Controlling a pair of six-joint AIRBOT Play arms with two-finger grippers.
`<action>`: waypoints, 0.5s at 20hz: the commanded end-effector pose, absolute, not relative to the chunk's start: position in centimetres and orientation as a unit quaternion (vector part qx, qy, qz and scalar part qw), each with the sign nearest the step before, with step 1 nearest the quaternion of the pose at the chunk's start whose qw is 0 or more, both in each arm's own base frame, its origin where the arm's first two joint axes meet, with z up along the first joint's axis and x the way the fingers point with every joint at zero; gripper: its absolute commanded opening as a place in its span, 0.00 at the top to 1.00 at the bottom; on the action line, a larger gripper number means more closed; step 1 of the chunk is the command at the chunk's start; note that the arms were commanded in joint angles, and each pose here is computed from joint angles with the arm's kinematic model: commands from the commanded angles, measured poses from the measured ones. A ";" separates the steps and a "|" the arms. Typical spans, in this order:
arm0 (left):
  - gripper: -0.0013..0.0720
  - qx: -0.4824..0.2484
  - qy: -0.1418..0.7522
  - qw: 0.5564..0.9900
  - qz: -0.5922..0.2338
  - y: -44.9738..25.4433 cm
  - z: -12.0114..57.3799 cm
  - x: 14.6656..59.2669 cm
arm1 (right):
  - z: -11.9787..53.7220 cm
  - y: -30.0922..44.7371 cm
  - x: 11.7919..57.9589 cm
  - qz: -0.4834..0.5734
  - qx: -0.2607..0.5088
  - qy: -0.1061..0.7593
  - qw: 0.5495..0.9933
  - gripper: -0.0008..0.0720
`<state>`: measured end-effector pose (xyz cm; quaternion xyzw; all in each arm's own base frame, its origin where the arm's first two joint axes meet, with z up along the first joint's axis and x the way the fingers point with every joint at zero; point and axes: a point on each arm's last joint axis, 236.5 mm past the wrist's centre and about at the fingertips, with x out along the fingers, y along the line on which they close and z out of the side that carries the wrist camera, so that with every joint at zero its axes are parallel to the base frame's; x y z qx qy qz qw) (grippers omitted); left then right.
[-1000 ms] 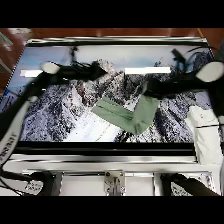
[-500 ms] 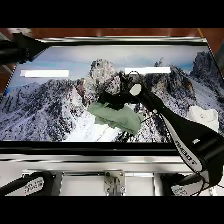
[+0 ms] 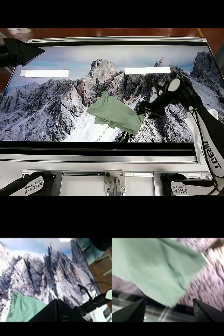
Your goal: Fold the shirts.
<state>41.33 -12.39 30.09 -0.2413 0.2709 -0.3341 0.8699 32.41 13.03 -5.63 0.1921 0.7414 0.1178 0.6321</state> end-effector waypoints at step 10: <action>0.93 -0.243 0.278 0.867 -0.335 -12.5 29.9 41.1 | -11.7 18.1 34.3 0.103 0.414 0.645 0.634 0.80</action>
